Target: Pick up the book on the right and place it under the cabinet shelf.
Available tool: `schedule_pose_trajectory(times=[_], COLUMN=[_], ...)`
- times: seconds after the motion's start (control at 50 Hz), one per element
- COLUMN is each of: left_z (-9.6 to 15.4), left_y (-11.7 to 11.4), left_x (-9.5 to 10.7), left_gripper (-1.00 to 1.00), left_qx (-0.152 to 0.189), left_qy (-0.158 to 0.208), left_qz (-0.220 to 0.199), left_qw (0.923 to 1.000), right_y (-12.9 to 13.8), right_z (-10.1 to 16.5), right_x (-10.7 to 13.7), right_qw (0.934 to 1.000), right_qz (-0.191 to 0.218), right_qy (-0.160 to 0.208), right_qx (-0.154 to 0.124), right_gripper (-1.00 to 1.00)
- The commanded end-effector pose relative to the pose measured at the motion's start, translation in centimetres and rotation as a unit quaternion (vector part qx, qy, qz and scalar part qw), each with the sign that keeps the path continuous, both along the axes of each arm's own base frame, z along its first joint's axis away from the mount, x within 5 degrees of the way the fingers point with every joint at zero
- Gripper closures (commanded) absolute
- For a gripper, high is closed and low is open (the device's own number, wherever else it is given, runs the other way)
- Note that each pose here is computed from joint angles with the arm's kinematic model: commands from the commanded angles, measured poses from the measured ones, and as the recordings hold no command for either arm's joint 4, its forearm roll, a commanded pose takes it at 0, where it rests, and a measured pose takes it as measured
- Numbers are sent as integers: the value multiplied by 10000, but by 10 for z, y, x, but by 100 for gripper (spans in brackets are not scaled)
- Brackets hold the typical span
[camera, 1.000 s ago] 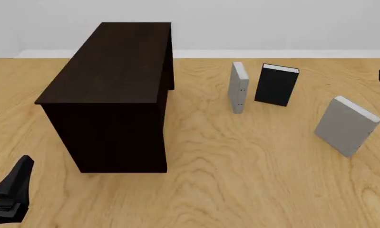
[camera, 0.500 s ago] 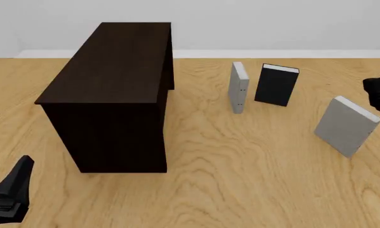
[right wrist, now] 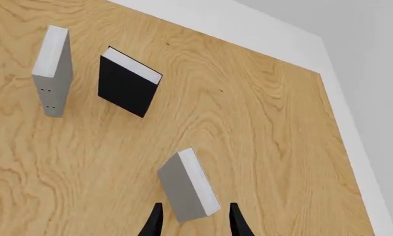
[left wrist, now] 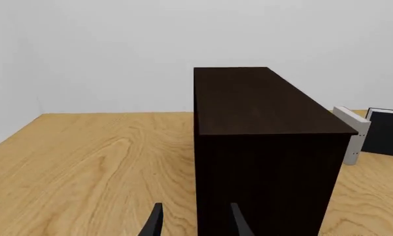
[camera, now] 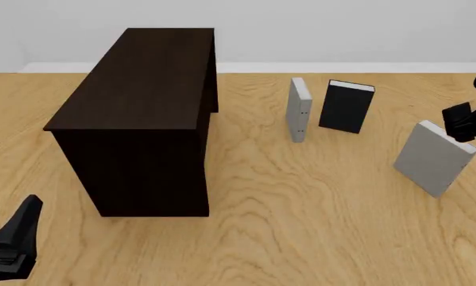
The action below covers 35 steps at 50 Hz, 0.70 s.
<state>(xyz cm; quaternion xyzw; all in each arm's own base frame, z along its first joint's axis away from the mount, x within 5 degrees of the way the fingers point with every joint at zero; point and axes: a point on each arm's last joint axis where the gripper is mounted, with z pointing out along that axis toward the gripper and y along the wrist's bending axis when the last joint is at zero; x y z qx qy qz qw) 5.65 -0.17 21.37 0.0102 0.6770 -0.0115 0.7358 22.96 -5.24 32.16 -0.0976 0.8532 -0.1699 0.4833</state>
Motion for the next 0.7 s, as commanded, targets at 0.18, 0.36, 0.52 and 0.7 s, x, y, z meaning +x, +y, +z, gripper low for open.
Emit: schedule_pose_trajectory(times=[0.18, 0.36, 0.52, 0.7], left_z=[0, 0, 0, 0], left_y=[0, 0, 0, 0], left_x=[0, 0, 0, 0], left_gripper=[-100, -100, -100, -100], left_qx=[1, 1, 0, 0], left_qy=[-1, 0, 0, 0], left_qz=[2, 1, 1, 0], left_qw=[10000, 10000, 10000, 10000], right_y=[-15, -23, -28, -35], right_z=[-26, -43, -54, -69], right_x=[25, 38, 47, 58], right_qw=[9996, 9990, 9985, 9977], right_qz=[-127, -179, -212, -253], right_qy=[246, 406, 501, 626], right_qx=[-7, -11, 6, 9], right_gripper=[-100, -100, -100, -100])
